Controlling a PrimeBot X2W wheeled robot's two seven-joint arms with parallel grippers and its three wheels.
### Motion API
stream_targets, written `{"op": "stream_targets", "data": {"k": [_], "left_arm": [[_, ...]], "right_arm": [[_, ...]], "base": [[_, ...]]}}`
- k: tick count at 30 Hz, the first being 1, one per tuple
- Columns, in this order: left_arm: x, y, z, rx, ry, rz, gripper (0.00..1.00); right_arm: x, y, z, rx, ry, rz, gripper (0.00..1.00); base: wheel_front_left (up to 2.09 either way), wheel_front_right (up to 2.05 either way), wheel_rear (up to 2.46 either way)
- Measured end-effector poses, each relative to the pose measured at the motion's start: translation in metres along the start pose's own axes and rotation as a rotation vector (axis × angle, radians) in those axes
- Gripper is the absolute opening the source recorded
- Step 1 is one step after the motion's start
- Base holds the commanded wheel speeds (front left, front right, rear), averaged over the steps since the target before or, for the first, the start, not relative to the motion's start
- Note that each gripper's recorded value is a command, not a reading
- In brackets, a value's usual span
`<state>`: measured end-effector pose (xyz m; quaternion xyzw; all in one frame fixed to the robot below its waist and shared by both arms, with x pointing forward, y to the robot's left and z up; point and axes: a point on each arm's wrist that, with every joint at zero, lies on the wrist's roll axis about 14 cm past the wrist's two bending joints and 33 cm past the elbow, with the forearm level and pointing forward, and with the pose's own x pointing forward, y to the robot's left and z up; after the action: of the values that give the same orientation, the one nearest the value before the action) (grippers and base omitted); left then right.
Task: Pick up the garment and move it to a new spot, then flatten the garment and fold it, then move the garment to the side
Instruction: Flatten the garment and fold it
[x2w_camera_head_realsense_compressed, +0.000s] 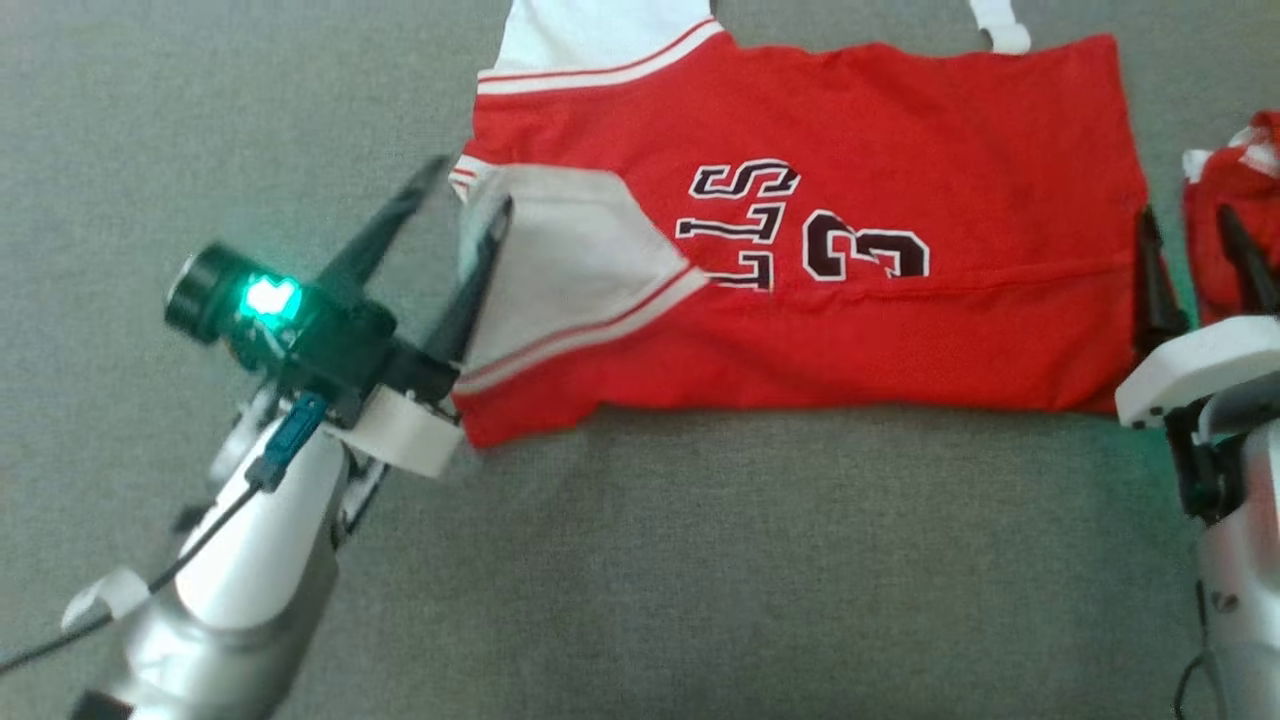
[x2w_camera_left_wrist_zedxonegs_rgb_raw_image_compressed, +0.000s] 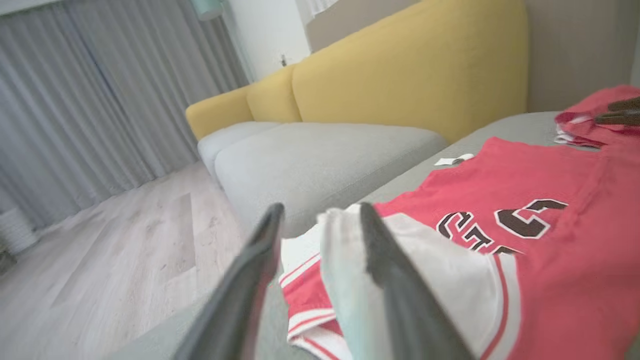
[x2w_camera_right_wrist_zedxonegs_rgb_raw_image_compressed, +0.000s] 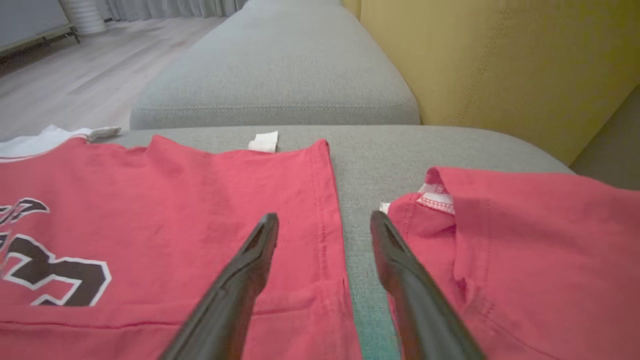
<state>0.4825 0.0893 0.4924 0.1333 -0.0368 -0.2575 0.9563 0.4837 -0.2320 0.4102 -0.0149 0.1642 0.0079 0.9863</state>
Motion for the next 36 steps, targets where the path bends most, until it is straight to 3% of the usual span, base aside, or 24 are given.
{"op": "stream_targets", "data": {"k": [4, 5, 12, 16, 22, 23, 25, 26, 27, 36], "left_arm": [[-0.026, -0.011, -0.022, -0.189, 0.067, 0.085, 1.00], [-0.026, -0.011, -0.022, -0.189, 0.067, 0.085, 1.00], [-0.096, -0.067, -0.083, -0.524, 0.294, 0.196, 1.00], [-0.100, -0.076, -0.093, -0.591, 0.351, 0.212, 1.00], [-0.094, -0.080, -0.106, -0.592, 0.425, 0.185, 1.00], [-0.092, -0.079, -0.106, -0.589, 0.425, 0.181, 0.88], [-0.087, -0.077, -0.106, -0.586, 0.425, 0.176, 0.45], [-0.087, -0.077, -0.107, -0.586, 0.431, 0.173, 0.37], [-0.087, -0.078, -0.108, -0.587, 0.440, 0.162, 0.00], [-0.094, -0.075, -0.109, -0.580, 0.449, 0.151, 0.00]], "right_arm": [[-0.011, 0.005, 0.007, 0.020, -0.051, 0.003, 1.00], [-0.011, 0.005, 0.007, 0.020, -0.051, 0.003, 1.00], [-0.051, 0.011, -0.025, 0.079, -0.004, -0.009, 1.00], [-0.061, 0.010, -0.031, 0.090, 0.003, -0.018, 1.00], [-0.063, 0.006, -0.027, 0.099, -0.008, -0.034, 1.00], [-0.064, 0.005, -0.028, 0.099, -0.005, -0.036, 1.00], [-0.064, 0.003, -0.028, 0.101, -0.004, -0.041, 1.00], [-0.064, 0.002, -0.029, 0.102, -0.003, -0.045, 1.00], [-0.064, 0.000, -0.031, 0.105, 0.012, -0.050, 1.00], [-0.066, -0.003, -0.053, 0.129, 0.136, -0.062, 1.00]], "base": [[0.00, 0.00, 0.00], [0.00, 0.00, 0.00], [0.00, 0.00, 0.00], [0.00, 0.00, 0.00], [0.00, 0.00, 0.00], [0.00, 0.00, 0.00], [0.00, 0.00, 0.00], [0.00, 0.00, 0.00], [0.00, 0.00, 0.00], [0.00, 0.00, 0.00]]}}
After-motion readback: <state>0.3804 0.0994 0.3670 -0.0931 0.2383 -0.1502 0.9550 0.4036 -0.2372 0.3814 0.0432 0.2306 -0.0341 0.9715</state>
